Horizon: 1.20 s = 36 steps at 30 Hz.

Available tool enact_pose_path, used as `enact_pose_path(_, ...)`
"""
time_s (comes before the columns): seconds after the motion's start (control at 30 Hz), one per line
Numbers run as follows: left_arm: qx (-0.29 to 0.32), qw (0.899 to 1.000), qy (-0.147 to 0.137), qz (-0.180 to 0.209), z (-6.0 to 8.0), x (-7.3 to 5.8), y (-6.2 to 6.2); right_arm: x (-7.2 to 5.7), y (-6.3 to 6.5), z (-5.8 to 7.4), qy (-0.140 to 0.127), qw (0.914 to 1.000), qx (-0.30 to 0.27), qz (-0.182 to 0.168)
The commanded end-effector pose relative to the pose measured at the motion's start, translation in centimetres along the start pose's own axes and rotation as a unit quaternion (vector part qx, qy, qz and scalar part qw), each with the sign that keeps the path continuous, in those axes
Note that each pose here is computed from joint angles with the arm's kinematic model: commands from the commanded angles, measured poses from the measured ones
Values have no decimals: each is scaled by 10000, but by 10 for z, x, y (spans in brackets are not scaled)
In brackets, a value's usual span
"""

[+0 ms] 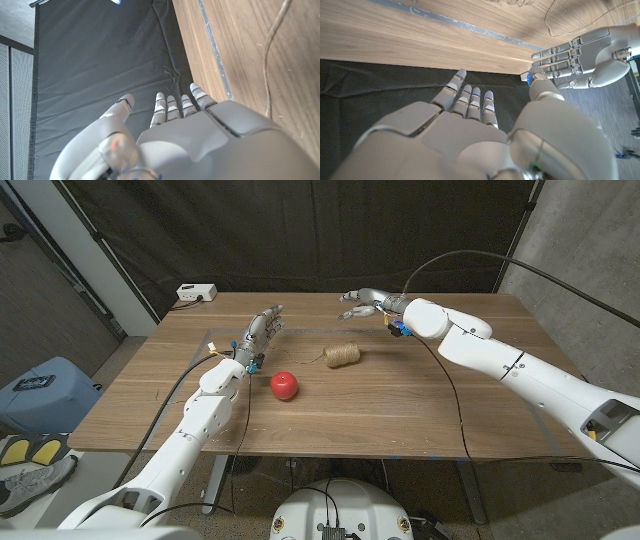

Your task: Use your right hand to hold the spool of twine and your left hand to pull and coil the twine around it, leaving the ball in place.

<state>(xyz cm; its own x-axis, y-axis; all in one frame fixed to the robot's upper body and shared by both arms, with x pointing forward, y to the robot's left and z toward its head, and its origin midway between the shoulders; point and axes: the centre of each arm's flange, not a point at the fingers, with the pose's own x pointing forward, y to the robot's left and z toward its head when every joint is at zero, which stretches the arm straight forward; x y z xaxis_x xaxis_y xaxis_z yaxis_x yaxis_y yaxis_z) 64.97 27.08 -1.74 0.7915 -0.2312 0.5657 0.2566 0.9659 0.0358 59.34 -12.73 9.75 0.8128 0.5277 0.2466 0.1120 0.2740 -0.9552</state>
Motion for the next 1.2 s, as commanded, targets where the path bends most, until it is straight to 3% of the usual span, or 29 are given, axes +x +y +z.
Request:
enact_pose_path(0.03,-3,10000,-60,6,2,0,-3,8,4,8,108,9980,-556,275)
enact_pose_path(0.7,-59,10000,-71,25,0,-4,-5,22,16,23,49,9879,-1243,926)
enact_pose_path(1.2,-23,10000,-17,-2,0,-4,-9,16,23,10,78,9781,-1534,1404)
